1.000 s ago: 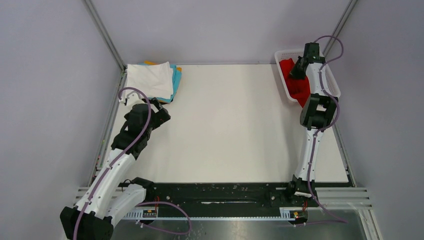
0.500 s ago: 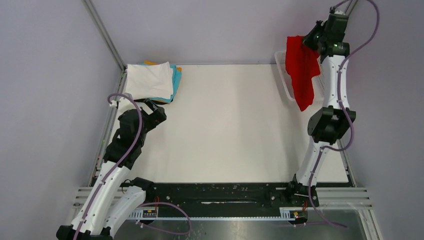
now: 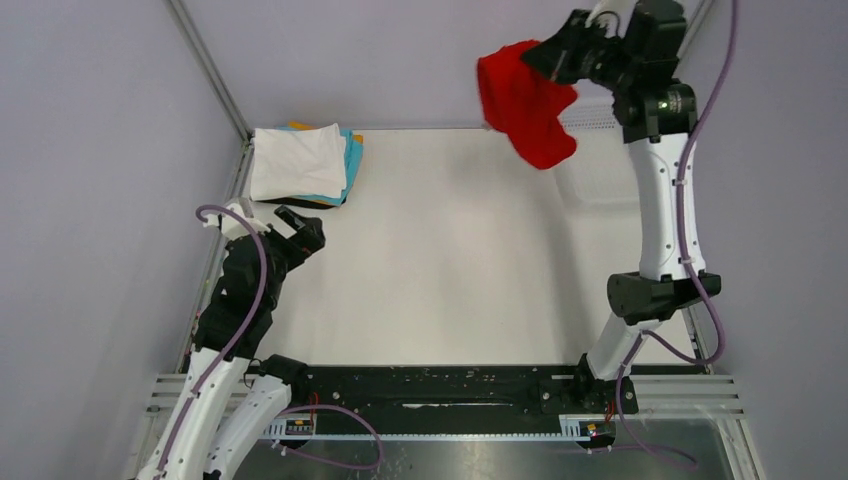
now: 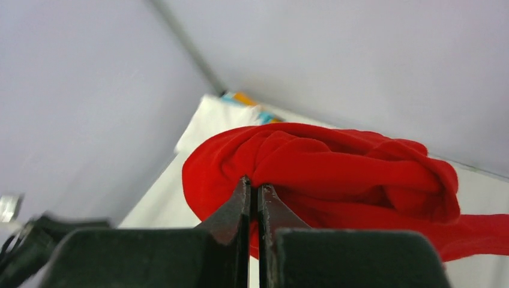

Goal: Fold and stack the t-shirts
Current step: Move the tshirt to the center of the board

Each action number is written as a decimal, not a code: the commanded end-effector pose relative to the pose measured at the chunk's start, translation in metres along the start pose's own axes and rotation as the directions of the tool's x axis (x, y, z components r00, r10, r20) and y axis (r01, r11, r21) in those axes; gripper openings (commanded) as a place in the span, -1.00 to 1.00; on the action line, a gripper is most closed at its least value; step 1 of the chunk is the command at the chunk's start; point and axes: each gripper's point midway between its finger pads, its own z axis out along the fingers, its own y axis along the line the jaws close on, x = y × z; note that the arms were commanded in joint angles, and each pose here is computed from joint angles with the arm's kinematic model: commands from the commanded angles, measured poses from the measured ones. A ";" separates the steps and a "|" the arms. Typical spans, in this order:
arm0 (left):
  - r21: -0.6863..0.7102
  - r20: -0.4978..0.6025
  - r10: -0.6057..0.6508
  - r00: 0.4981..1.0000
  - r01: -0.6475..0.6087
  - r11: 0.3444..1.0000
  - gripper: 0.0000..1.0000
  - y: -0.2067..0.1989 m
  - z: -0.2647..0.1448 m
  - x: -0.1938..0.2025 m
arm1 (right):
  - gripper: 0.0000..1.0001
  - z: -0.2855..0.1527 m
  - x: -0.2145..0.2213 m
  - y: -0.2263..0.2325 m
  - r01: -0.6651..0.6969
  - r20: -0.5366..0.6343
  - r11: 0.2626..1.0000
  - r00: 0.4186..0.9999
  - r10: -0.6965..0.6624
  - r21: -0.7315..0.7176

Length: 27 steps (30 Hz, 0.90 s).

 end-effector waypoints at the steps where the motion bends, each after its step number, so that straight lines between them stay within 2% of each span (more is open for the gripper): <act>1: -0.005 0.012 -0.027 1.000 0.027 1.000 0.98 0.003 -0.010 -0.003 | -1.00 -0.030 0.025 0.100 0.179 -0.068 0.948 0.977 -0.204 -0.264; 4: -0.013 0.014 -0.039 0.999 0.040 0.999 0.98 0.005 -0.015 -0.005 | -1.00 -0.033 0.077 0.115 0.250 -0.207 0.911 0.922 -0.328 -0.328; 7: -0.031 0.006 -0.049 0.999 0.049 0.998 0.98 0.010 -0.018 -0.003 | -1.00 -0.031 0.122 0.102 0.334 -0.348 0.896 0.836 -0.424 -0.292; 12: -0.045 -0.038 -0.056 0.998 0.054 0.998 0.98 0.012 -0.014 0.010 | -1.00 -0.009 0.198 0.082 0.289 -0.546 0.930 0.753 -0.368 -0.229; 16: -0.067 -0.103 -0.048 0.994 0.041 0.997 0.98 0.014 -0.009 0.023 | -1.00 0.027 0.256 0.069 0.228 -0.599 0.963 0.754 -0.267 -0.143; 18: -0.071 -0.140 -0.041 0.989 0.032 0.997 0.98 0.015 -0.005 0.033 | -0.95 0.036 0.294 0.066 0.203 -0.635 0.970 0.733 -0.242 -0.135; 19: -0.074 -0.160 -0.039 0.986 0.027 0.997 0.98 0.015 -0.003 0.038 | -0.74 0.039 0.312 0.063 0.197 -0.650 0.972 0.723 -0.234 -0.131; 20: -0.075 -0.185 -0.036 0.982 0.023 0.997 0.98 0.016 -0.001 0.044 | -0.30 0.040 0.327 0.059 0.169 -0.664 0.981 0.722 -0.192 -0.100; 21: -0.062 -0.213 -0.035 0.976 0.022 0.998 0.98 0.013 0.002 0.051 | 0.00 0.041 0.337 0.054 0.160 -0.669 0.985 0.724 -0.166 -0.071; 23: -0.018 -0.287 -0.030 0.958 0.026 1.000 0.98 0.005 0.008 0.069 | 0.45 0.039 0.343 0.034 0.202 -0.674 0.979 0.727 -0.133 0.024; 27: 0.114 -0.450 -0.019 0.893 0.078 0.990 0.98 -0.016 0.020 0.118 | 0.97 0.018 0.321 -0.004 0.299 -0.603 0.920 0.792 -0.093 0.252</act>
